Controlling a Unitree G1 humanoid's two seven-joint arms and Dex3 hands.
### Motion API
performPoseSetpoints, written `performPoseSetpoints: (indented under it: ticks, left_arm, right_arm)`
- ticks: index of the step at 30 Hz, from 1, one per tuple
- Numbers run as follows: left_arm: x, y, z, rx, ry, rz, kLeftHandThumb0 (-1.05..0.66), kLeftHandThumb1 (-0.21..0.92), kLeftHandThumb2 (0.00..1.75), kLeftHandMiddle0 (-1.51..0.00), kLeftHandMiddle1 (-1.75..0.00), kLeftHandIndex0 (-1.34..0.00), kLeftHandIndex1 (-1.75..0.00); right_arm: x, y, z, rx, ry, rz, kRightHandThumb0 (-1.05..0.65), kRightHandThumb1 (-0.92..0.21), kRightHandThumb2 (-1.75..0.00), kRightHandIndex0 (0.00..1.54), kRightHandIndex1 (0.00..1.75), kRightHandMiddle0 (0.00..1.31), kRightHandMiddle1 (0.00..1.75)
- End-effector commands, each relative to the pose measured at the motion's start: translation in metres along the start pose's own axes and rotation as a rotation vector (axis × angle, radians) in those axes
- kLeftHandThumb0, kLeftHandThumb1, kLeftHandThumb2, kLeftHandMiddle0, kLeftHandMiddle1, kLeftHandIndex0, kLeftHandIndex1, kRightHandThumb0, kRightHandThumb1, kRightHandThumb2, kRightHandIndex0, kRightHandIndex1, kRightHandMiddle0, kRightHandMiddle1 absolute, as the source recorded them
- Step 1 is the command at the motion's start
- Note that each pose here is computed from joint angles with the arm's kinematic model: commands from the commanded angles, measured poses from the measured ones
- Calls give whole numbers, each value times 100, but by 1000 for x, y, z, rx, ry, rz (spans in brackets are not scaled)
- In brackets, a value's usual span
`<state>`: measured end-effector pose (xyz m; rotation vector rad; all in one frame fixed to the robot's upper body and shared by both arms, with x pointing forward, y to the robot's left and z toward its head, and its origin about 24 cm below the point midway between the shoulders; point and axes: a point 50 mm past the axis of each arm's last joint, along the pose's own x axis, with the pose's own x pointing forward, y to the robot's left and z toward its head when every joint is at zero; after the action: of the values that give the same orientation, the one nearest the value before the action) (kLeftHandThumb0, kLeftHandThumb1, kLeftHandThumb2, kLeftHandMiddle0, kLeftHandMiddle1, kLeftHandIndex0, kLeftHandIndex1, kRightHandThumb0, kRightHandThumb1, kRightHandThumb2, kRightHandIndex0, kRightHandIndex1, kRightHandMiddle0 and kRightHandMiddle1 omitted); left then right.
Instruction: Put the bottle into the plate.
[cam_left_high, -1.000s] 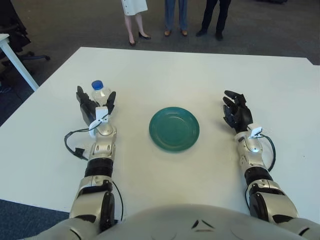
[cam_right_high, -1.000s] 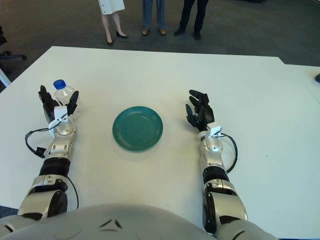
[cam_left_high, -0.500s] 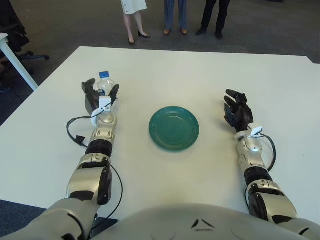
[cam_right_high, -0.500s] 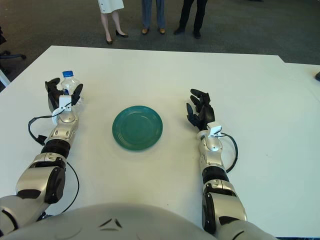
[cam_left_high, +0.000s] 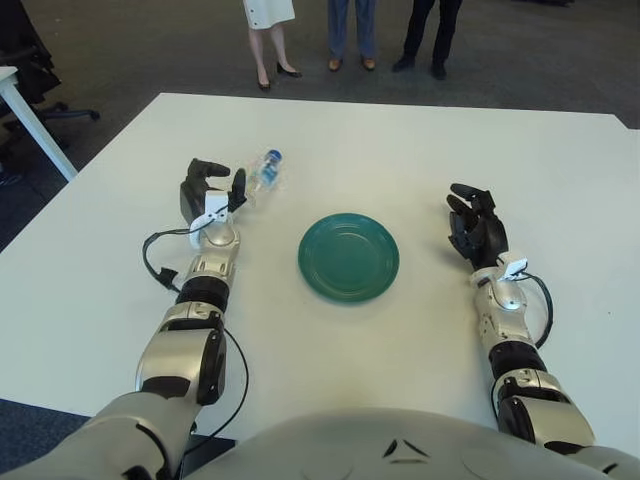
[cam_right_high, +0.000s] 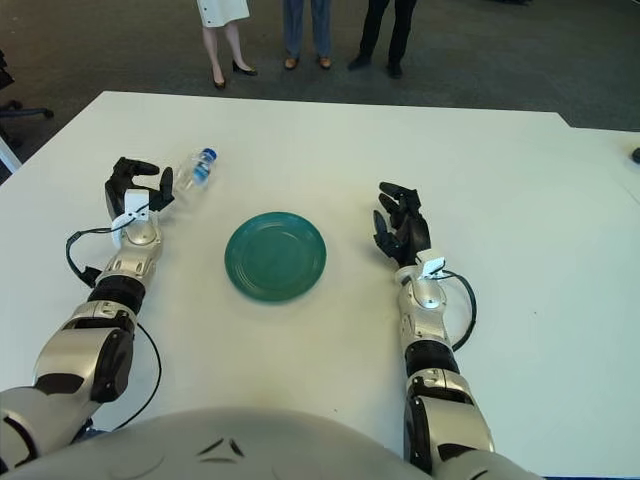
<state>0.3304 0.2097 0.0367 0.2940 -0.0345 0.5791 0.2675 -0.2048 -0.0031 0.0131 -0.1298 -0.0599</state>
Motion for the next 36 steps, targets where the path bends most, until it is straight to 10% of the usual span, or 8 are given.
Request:
performPoseSetpoints:
  ticks: [1,36]
  left_arm:
    - [-1,6,-2,-3,-25,-15,-1,36,119,-118,-175,-93,-175]
    - [-2,11,1,-58,-51,-46,2,31,127,-123,-175,-99,-175]
  right_arm:
    - [-20,3,-21,39,91,-12,-50,-81,-59,40,56,30,114]
    - [-18,6,-21,38,114,-27,-49,-79,-62,38,56,31,116]
